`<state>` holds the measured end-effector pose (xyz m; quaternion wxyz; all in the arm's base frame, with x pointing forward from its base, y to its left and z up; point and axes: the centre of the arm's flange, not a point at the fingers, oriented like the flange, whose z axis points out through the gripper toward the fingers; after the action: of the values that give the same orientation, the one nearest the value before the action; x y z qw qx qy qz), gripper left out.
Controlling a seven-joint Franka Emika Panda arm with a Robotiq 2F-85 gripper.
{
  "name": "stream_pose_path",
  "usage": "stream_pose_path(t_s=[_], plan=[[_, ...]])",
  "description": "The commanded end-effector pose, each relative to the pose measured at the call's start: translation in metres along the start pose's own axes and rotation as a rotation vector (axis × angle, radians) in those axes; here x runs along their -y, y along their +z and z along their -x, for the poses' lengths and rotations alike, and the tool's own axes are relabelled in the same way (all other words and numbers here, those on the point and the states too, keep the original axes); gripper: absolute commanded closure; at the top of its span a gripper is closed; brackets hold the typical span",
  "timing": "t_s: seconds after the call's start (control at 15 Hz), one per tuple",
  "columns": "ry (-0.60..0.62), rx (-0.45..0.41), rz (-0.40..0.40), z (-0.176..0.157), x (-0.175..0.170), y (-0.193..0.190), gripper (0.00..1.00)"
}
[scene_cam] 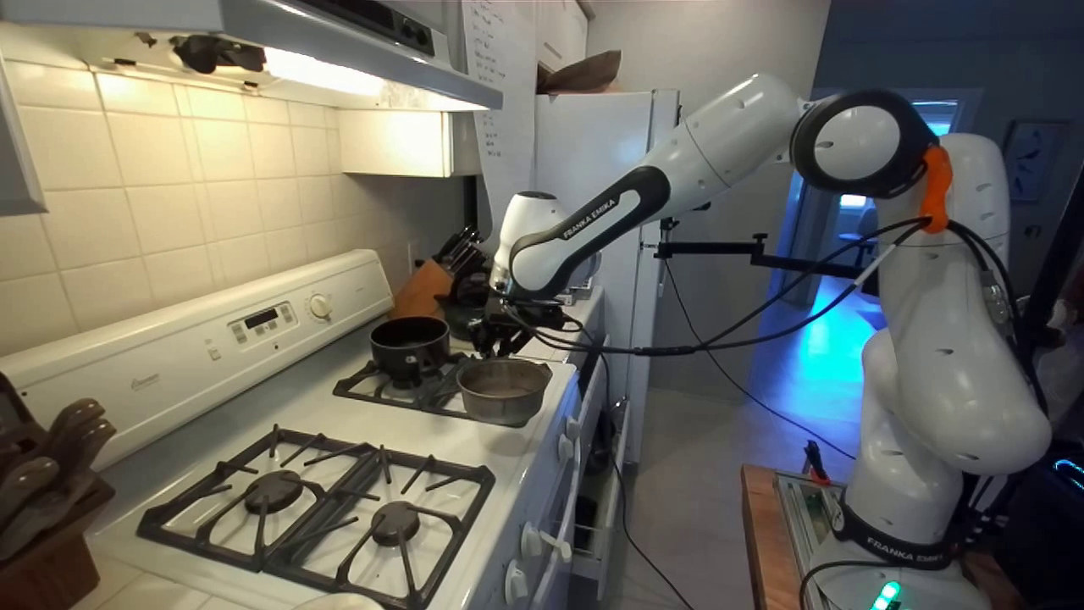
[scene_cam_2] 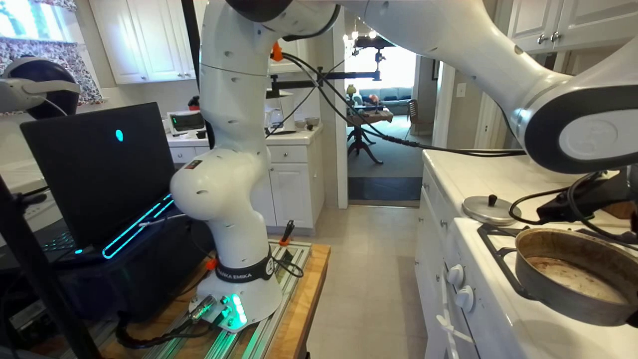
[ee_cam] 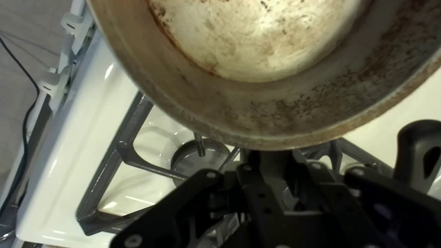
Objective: Remove the silver lid from the silver pot, put it on the counter and move the pot to the right
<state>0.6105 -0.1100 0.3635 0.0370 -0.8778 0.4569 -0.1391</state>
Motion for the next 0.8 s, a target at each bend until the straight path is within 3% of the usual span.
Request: stream_pose_path(t_s=[0.0,0.2,0.27,0.73], plan=[[0.091,-0.02,-0.026,0.0,-0.035,-0.019,0.94],[0.122,-0.021,-0.04,-0.01,-0.052,-0.024,0.94],[0.089,-0.015,-0.006,-0.017,-0.038,-0.01,0.77],[0.101,-0.02,-0.012,-0.018,-0.045,-0.015,0.77]])
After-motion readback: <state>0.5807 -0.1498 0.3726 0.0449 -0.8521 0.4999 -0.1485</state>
